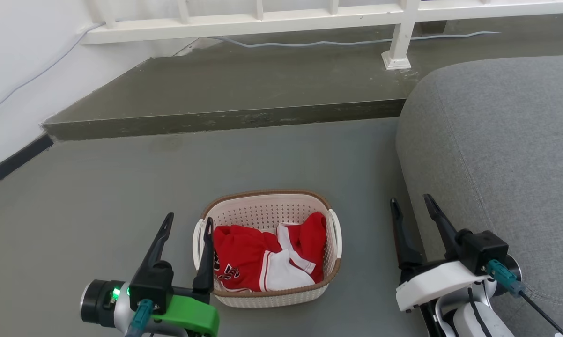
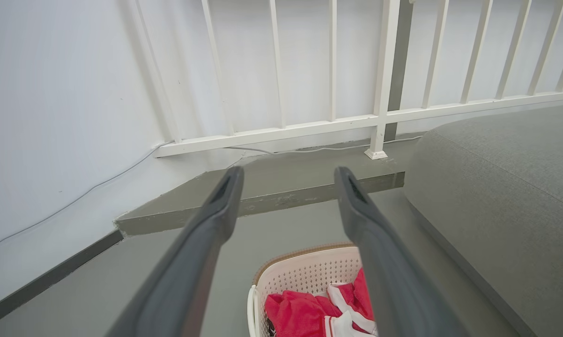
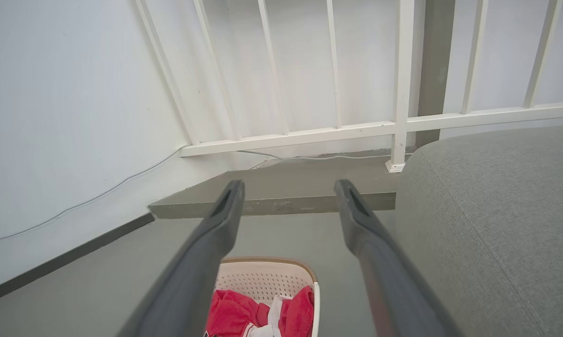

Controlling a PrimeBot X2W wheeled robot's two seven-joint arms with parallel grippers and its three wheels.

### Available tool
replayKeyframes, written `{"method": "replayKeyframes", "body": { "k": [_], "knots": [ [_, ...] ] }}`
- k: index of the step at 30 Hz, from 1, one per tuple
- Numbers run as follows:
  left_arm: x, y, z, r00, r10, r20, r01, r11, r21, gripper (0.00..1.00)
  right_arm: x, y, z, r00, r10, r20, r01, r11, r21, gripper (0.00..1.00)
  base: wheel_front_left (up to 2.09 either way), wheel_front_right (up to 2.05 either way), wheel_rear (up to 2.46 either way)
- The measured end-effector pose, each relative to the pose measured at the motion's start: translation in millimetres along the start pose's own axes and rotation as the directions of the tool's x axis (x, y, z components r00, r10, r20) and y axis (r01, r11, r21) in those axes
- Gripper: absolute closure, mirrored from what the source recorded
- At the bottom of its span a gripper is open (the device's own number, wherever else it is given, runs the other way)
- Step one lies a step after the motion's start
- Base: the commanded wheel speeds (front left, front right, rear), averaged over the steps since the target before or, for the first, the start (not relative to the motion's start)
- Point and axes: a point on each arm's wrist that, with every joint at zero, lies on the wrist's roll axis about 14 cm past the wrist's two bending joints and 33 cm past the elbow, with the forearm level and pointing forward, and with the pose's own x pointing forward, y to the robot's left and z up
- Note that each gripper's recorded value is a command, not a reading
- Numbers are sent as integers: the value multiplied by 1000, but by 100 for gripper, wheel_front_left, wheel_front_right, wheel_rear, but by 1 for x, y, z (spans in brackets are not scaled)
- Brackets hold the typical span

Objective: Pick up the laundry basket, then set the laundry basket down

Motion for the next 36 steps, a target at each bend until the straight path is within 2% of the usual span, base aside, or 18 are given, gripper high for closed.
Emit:
{"method": "replayKeyframes", "body": {
  "k": [3, 36],
  "knots": [
    [-1, -2, 0, 1000, -5, 6, 5, 1000, 11, 0, 0, 3, 2, 1000, 9, 9, -9, 1000, -23, 0, 0, 0, 0],
    [-2, 3, -4, 1000, 17, -10, -17, 1000, -4, 0, 0, 4, 3, 1000, 12, 16, -12, 1000, -18, 0, 0, 0, 0]
  ]
}}
